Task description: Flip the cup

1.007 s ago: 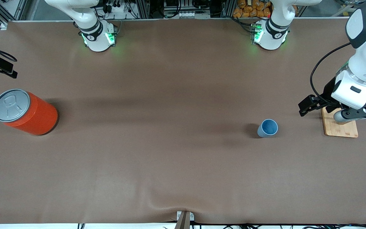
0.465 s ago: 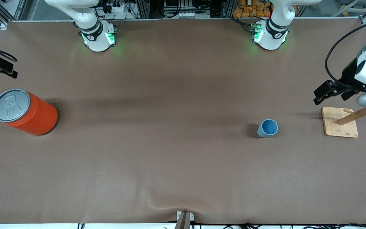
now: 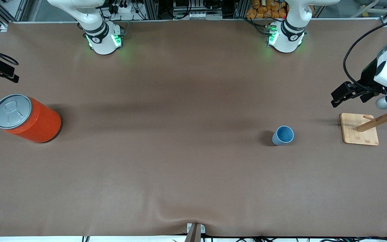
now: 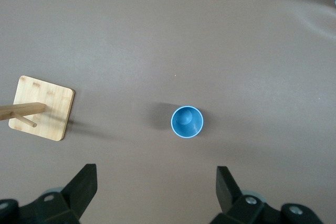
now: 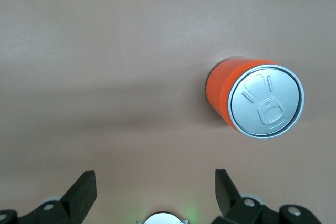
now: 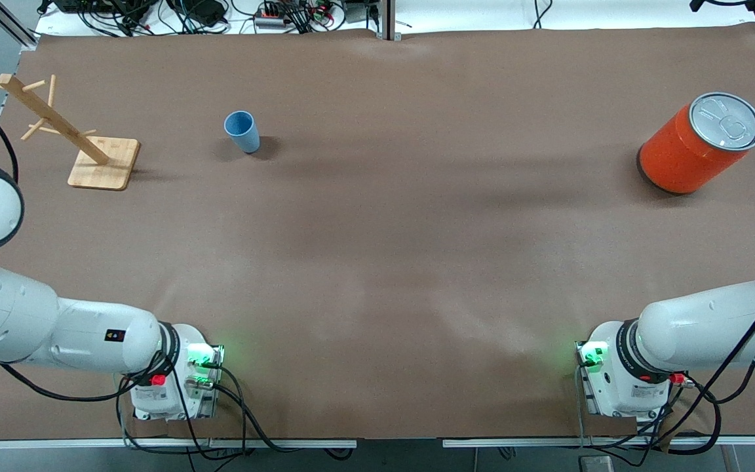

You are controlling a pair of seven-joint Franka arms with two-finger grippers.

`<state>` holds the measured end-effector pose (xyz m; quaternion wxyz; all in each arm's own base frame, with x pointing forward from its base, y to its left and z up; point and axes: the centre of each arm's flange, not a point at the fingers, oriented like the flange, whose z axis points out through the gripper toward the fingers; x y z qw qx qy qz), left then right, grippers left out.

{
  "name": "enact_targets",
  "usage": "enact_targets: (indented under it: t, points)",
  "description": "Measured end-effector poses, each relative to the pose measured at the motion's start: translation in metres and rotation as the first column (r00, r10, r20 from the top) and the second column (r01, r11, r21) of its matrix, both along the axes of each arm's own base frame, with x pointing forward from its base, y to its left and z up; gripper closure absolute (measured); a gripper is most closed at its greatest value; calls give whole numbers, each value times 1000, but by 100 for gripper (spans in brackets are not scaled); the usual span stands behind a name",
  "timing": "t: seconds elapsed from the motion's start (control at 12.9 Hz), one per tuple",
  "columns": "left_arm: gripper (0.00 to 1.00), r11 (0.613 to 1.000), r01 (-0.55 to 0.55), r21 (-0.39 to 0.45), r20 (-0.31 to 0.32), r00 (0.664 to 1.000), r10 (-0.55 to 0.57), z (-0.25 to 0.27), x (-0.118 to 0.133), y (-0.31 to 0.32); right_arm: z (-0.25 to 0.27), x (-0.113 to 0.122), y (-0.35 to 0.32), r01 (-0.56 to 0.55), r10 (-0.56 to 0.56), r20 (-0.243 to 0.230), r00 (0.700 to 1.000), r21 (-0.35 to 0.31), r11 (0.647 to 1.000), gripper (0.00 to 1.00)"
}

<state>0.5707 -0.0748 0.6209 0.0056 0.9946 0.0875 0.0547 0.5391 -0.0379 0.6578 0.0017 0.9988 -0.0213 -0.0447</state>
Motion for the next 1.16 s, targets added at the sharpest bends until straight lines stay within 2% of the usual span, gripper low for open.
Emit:
enact_targets:
  t: [0.46, 0.77, 1.16]
  points:
    - [0, 1000, 0, 1, -8, 1000, 0, -6, 3, 0, 0, 0, 0, 0, 0, -1, 1000, 0, 1000, 0]
    - [0, 1000, 13, -10, 70, 997, -13, -5, 15, -9, 0, 0, 0, 0, 0, -1, 1000, 0, 1000, 0]
    - [0, 1000, 22, -13, 78, 997, -21, -19, 26, -16, -1, 0, 1, -1, 1, -2, 1000, 0, 1000, 0]
